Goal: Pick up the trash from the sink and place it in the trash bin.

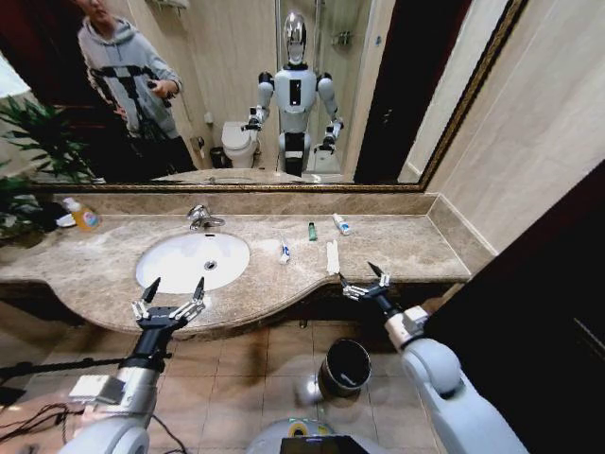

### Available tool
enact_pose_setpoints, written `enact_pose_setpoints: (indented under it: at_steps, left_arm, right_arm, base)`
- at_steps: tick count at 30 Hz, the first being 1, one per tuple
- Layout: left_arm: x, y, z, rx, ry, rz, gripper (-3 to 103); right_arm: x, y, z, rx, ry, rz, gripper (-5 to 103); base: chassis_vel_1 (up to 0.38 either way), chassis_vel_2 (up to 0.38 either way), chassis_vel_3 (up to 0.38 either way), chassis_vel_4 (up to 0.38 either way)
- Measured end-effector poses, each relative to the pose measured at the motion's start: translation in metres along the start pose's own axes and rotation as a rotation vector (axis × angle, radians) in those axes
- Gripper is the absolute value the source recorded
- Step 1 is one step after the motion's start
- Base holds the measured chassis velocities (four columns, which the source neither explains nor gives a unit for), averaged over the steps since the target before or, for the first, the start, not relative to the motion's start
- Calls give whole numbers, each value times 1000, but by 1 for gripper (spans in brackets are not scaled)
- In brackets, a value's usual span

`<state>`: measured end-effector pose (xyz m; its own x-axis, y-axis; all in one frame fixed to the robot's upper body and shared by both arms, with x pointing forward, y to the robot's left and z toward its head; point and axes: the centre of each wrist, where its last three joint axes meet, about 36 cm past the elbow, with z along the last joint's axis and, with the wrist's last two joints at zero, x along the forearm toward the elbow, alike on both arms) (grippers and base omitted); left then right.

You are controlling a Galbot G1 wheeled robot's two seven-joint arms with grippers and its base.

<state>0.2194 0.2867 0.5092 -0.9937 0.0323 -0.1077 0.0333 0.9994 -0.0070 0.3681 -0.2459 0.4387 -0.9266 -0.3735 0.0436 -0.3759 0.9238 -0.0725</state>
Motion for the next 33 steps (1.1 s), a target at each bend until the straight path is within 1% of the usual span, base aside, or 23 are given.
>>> enact_pose_setpoints:
  at_steps: [2,3,5,6,8,11,13,18,22,23,25,26,27,28,31,32,33]
  left_arm:
    - [0,0,0,0,0,0,100]
    - [0,0,0,0,0,0,100]
    - [0,0,0,0,0,0,100]
    - [0,0,0,0,0,0,100]
    - [0,0,0,0,0,0,100]
    - [0,0,0,0,0,0,100]
    - [0,0,0,0,0,0,100]
    - [0,0,0,0,0,0,100]
    - [0,0,0,0,0,0,100]
    - [0,0,0,0,0,0,100]
    - [0,0,0,0,0,0,100]
    - [0,0,0,0,0,0,100]
    - [0,0,0,0,0,0,100]
    - [0,0,0,0,0,0,100]
    - [0,0,0,0,0,0,100]
    - [0,0,0,0,0,0,100]
    - [0,0,0,0,0,0,100]
  right_arm:
    - [-6,1,0,1,1,-10,100]
    - [-22,4,0,0,4,-37,100]
    - [-30,4,1,0,5,-46,100]
    - [-48,3,6,6,14,-58,100]
    - [-54,2,7,8,17,-60,100]
    - [-82,-6,25,15,41,-42,100]
    - [-85,-8,28,16,45,-38,100]
    - [-98,-28,55,38,78,0,100]
    - [-97,-33,59,38,86,6,100]
    - [-96,-35,61,40,90,7,103]
    - [-95,-38,63,41,95,8,96]
    - [-94,-39,63,41,97,9,96]
    - [-93,-40,64,42,100,11,93]
    - [-93,-40,64,42,100,11,93]
    - [-92,-39,67,40,106,12,82]
    - [-92,-39,67,40,106,12,82]
    - [-92,-39,68,39,106,12,77]
  base:
    - [0,0,0,0]
    - [0,0,0,0]
    - [0,0,0,0]
    - [0,0,0,0]
    - [0,0,0,0]
    - [0,0,0,0]
    - [0,0,0,0]
    - [0,0,0,0]
    - [0,0,0,0]
    - [0,0,0,0]
    - [0,0,0,0]
    - [0,0,0,0]
    - [0,0,0,0]
    - [0,0,0,0]
    - [0,0,0,0]
    - [0,0,0,0]
    - [0,0,0,0]
